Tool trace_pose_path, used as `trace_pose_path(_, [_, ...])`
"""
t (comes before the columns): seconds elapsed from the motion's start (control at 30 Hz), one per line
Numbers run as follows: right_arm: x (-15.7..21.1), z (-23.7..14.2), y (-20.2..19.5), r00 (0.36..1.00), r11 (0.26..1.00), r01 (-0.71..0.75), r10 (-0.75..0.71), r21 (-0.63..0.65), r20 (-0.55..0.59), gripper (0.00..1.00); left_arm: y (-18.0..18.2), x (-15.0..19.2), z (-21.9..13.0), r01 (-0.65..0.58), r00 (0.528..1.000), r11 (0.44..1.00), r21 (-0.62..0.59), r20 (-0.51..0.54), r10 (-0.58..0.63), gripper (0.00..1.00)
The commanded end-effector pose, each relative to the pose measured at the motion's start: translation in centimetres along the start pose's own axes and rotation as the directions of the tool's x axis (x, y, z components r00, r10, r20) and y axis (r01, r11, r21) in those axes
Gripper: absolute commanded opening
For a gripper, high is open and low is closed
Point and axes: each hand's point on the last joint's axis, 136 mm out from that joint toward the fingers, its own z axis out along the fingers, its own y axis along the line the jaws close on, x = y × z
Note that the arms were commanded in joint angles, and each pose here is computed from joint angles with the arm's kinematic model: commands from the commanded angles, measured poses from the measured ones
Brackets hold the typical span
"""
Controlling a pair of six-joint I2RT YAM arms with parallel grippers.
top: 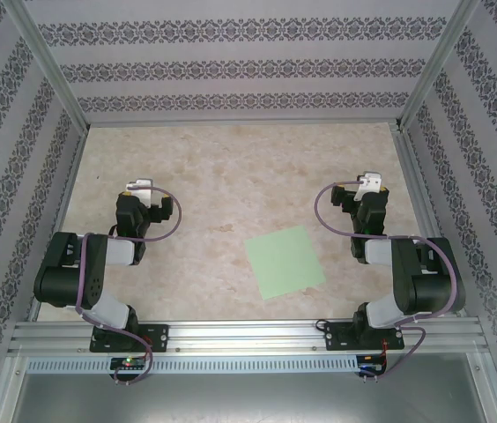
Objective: Fold a paper plane with a square sheet of paper (pick it up from the middle)
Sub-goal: Move the square sheet of paper to the center of the table.
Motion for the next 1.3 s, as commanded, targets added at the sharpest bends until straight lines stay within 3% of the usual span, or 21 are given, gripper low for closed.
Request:
trace_pose_path(0.0, [-0.6, 0.0, 0.2, 1.0, 1.0, -0.003, 0.003, -0.018, 0.023, 0.98, -0.7, -1.3, 0.2, -0.016, 0.999, 1.0, 0.021, 0.039, 0.016, 1.0])
trace_pose_path(1.0, [-1.0, 0.1, 0.1, 1.0, 0.999, -0.014, 0.015, -0.032, 0.022, 0.98, -0.6, -1.4, 0.1, -0.016, 0.999, 1.0, 0.018, 0.047, 0.015, 1.0])
trace_pose_path(1.17, [-3.9, -0.8, 0.0, 1.0, 1.0, -0.001, 0.001, -0.021, -0.027, 0.98, 1.4, -3.3, -0.7, 0.037, 0.999, 0.995, -0.093, 0.002, -0.037, 1.0])
trace_pose_path(1.27, [-5.9, -1.5, -0.5, 0.997, 0.997, -0.066, 0.067, 0.029, -0.028, 0.98, 2.7, -4.4, -1.4, 0.098, 0.994, 0.981, -0.168, -0.041, -0.106, 1.0])
